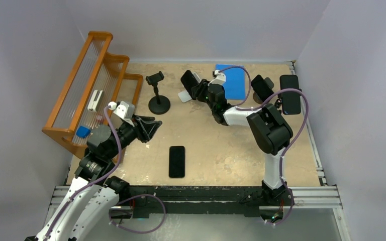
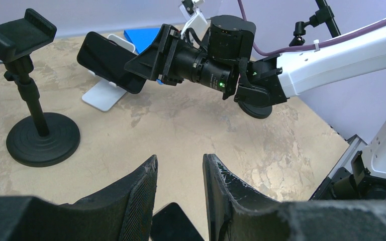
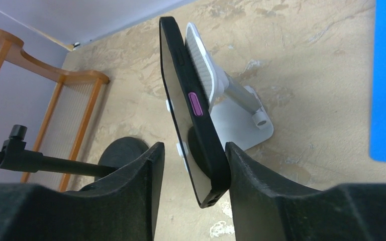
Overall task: Remove the phone from the phone stand
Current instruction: Remove the phone from the phone stand, then place the phone at the center of the board, then adjust the phone at the center of the board.
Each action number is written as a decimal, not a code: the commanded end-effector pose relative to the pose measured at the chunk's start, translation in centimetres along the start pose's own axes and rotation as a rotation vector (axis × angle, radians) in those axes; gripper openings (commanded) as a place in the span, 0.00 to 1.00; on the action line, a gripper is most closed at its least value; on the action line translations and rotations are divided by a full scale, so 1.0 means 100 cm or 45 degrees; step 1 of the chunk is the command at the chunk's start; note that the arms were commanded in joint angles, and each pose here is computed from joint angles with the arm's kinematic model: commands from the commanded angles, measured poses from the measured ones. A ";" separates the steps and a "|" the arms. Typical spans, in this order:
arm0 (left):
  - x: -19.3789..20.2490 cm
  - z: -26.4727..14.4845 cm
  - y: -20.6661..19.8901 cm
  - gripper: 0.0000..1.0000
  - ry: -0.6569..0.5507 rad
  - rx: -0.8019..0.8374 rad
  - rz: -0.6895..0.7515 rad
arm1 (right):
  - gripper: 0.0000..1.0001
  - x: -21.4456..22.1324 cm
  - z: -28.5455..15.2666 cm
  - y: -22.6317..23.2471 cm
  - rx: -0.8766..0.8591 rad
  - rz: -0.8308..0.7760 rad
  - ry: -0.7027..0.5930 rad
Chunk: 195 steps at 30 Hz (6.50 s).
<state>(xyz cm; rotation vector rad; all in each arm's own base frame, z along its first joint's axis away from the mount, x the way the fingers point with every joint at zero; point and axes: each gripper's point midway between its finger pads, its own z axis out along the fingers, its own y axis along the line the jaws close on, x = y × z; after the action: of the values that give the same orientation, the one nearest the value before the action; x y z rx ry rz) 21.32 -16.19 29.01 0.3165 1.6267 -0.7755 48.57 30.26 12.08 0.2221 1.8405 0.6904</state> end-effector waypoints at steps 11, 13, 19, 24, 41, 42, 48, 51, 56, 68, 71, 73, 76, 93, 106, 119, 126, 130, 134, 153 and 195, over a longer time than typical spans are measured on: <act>-0.009 0.002 -0.006 0.36 -0.041 0.034 0.008 | 0.28 -0.023 -0.013 0.021 -0.136 0.017 -0.097; -0.009 0.002 -0.006 0.36 -0.041 0.036 0.008 | 0.23 -0.026 -0.016 0.024 -0.152 0.012 -0.102; -0.010 0.002 -0.007 0.37 -0.043 0.040 0.009 | 0.04 -0.037 -0.024 0.035 -0.216 -0.002 -0.132; -0.009 0.002 -0.006 0.37 -0.040 0.040 0.008 | 0.00 -0.051 -0.033 0.047 -0.277 -0.004 -0.180; -0.009 0.002 -0.006 0.37 -0.040 0.039 0.008 | 0.00 -0.107 -0.075 0.085 -0.424 -0.014 -0.344; -0.009 0.002 -0.006 0.37 -0.040 0.039 0.008 | 0.00 -0.113 -0.079 0.087 -0.431 0.000 -0.360; -0.010 0.001 -0.007 0.37 -0.047 0.039 0.010 | 0.00 -0.126 -0.110 0.102 -0.506 0.109 -0.347; -0.012 0.000 -0.007 0.36 -0.053 0.039 0.011 | 0.00 -0.127 -0.130 0.107 -0.546 0.160 -0.318; -0.013 -0.002 -0.007 0.37 -0.064 0.036 0.015 | 0.00 -0.128 -0.173 0.114 -0.604 0.231 -0.284; -0.015 -0.003 -0.006 0.36 -0.075 0.028 0.019 | 0.00 -0.049 -0.276 0.106 -0.628 0.354 -0.056; -0.014 -0.002 -0.006 0.37 -0.068 0.027 0.018 | 0.00 -0.032 -0.294 0.100 -0.638 0.420 0.000; -0.013 -0.001 -0.004 0.37 -0.059 0.020 0.016 | 0.00 -0.018 -0.302 0.100 -0.636 0.436 0.036; -0.012 0.000 -0.003 0.37 -0.055 0.015 0.015 | 0.00 -0.002 -0.308 0.095 -0.621 0.473 0.074; -0.009 0.001 -0.002 0.37 -0.039 0.009 0.009 | 0.00 0.044 -0.294 0.055 -0.421 0.860 0.121; -0.008 0.002 -0.003 0.37 -0.033 0.014 0.004 | 0.00 0.079 -0.282 0.017 -0.184 0.946 0.126; -0.007 0.003 -0.002 0.37 -0.030 0.011 0.002 | 0.00 0.108 -0.274 -0.005 -0.041 0.884 0.181; -0.008 0.003 -0.003 0.36 -0.031 0.015 0.001 | 0.00 0.121 -0.276 -0.009 -0.016 0.842 0.239; -0.008 0.002 -0.003 0.37 -0.032 0.016 0.002 | 0.03 0.131 -0.278 -0.012 -0.002 0.813 0.285; -0.008 0.002 -0.003 0.37 -0.035 0.016 0.002 | 0.16 0.140 -0.281 -0.017 0.009 0.796 0.320; -0.008 0.002 -0.004 0.37 -0.030 0.021 0.002 | 0.48 0.139 -0.297 -0.057 0.162 0.781 0.283; -0.005 0.004 -0.005 0.36 -0.005 0.035 -0.004 | 0.89 0.120 -0.209 -0.008 -0.095 -0.183 0.544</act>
<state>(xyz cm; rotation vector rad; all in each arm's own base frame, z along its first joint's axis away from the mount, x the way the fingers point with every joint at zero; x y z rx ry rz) 21.56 -16.45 28.25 0.3222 1.6591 -0.7788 25.12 27.22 6.30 -0.0843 2.2330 0.6956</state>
